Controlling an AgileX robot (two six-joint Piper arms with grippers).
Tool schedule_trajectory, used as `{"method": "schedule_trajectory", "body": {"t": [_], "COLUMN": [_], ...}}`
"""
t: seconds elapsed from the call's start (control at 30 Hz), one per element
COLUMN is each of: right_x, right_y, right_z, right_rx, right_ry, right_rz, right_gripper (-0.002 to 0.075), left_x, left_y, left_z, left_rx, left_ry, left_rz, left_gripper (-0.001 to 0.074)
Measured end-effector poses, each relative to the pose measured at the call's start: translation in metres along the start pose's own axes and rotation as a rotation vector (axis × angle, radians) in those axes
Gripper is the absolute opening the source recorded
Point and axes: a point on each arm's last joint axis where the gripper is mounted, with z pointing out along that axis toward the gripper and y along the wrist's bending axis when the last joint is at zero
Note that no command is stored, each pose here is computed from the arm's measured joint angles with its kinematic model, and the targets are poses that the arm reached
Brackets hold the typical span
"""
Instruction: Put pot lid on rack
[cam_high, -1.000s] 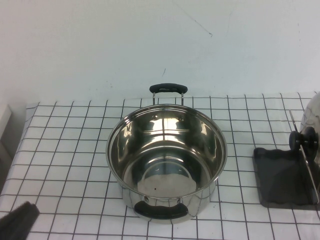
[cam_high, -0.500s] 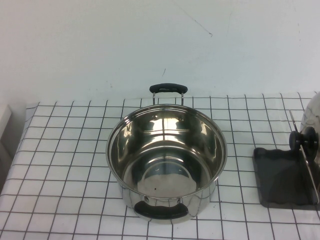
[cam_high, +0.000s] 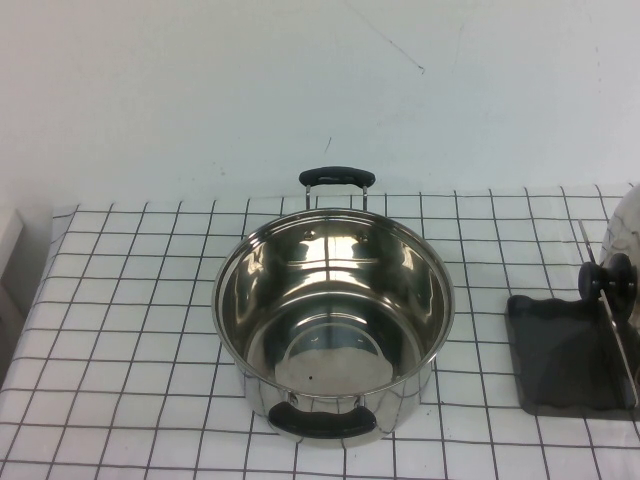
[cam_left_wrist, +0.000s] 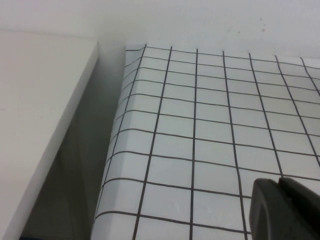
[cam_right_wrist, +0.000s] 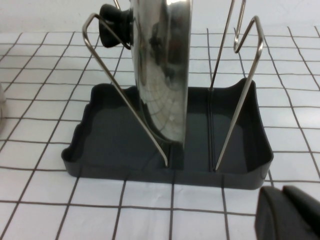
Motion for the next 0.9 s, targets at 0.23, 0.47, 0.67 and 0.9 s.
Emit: {"method": "schedule_trajectory", "body": {"t": [0.23, 0.47, 0.67, 0.9], "right_x": [0.0000, 0.0000, 0.0000, 0.0000], "right_y": [0.0000, 0.0000, 0.0000, 0.0000], "right_z": [0.0000, 0.0000, 0.0000, 0.0000], "right_rx": [0.000, 0.000, 0.000, 0.000], "right_ry": [0.000, 0.000, 0.000, 0.000], "right_rz": [0.000, 0.000, 0.000, 0.000], "right_gripper": [-0.0002, -0.0002, -0.0002, -0.0002], "left_x": [0.0005, 0.0008, 0.0009, 0.0009], "left_y": [0.0003, -0.0004, -0.0006, -0.0006], "left_z": [0.0000, 0.0000, 0.0000, 0.0000], "left_rx": [-0.006, 0.002, 0.004, 0.004], "left_ry": [0.004, 0.009, 0.009, 0.009], "left_rz": [-0.008, -0.030, -0.036, -0.036], "left_gripper": [-0.0002, -0.0002, -0.0002, -0.0002]}}
